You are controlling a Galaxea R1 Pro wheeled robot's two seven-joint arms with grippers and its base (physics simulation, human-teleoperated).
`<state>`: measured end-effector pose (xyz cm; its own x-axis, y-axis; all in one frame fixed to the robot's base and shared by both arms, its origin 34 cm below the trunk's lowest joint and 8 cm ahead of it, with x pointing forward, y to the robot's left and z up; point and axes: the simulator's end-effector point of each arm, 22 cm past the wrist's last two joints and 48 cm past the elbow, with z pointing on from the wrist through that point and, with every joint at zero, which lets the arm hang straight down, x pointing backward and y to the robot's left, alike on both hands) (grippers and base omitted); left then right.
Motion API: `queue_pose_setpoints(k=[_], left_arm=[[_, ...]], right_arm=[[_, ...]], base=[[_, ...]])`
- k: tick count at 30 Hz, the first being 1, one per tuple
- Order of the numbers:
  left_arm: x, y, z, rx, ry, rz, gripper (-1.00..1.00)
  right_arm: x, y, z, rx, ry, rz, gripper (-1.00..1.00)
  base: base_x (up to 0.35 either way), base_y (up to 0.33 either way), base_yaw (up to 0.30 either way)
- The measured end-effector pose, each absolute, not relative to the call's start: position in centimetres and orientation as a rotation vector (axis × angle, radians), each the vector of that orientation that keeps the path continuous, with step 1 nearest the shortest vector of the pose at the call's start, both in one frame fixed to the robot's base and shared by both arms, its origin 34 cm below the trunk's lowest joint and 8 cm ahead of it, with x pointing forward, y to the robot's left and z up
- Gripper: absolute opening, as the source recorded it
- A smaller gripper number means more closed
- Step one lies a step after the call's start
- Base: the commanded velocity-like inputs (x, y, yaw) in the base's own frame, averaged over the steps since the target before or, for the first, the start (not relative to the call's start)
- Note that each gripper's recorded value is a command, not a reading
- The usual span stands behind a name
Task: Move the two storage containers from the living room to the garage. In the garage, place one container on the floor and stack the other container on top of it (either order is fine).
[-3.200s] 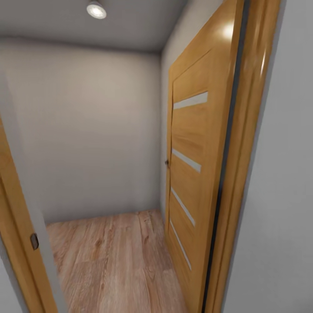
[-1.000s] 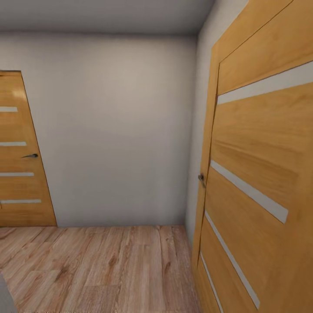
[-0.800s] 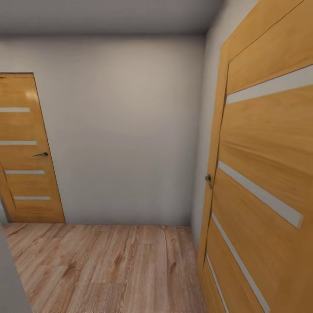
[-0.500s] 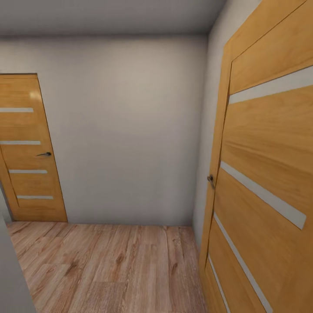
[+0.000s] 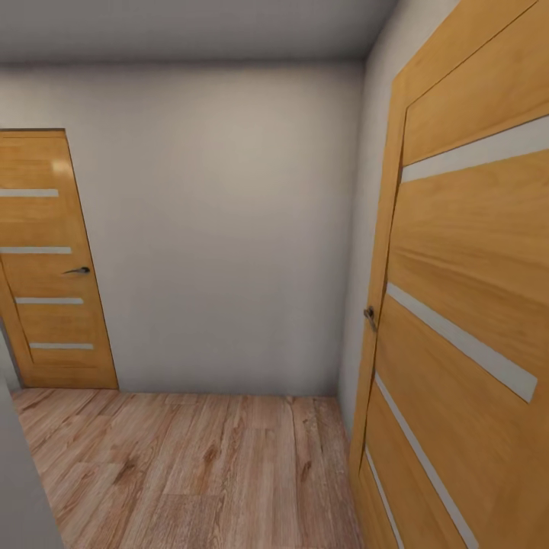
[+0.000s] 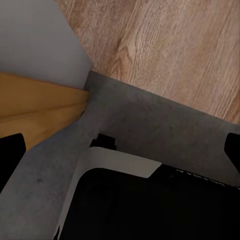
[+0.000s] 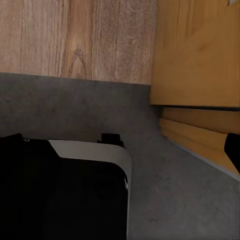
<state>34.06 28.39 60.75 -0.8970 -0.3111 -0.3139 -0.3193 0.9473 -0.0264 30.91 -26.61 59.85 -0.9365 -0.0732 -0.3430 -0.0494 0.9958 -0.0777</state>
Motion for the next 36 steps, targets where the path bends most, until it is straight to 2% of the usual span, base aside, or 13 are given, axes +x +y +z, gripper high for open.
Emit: queue_pose_setpoints(k=[5,25,36], left_arm=[[34.03,28.41,60.76,-0.463,2.784,0.037,1.00],[34.04,28.50,60.77,-0.465,2.783,0.038,1.00],[34.05,28.63,60.76,-0.465,2.783,0.041,1.00]], right_arm=[[30.88,-26.68,59.86,-0.089,2.786,-0.098,1.00],[30.78,-26.56,59.82,-0.096,2.791,-0.096,1.00],[30.81,-27.01,59.82,-0.098,2.790,-0.104,1.00]], base=[[0.156,0.000,0.000],[0.285,0.000,0.000],[0.057,0.000,0.000]])
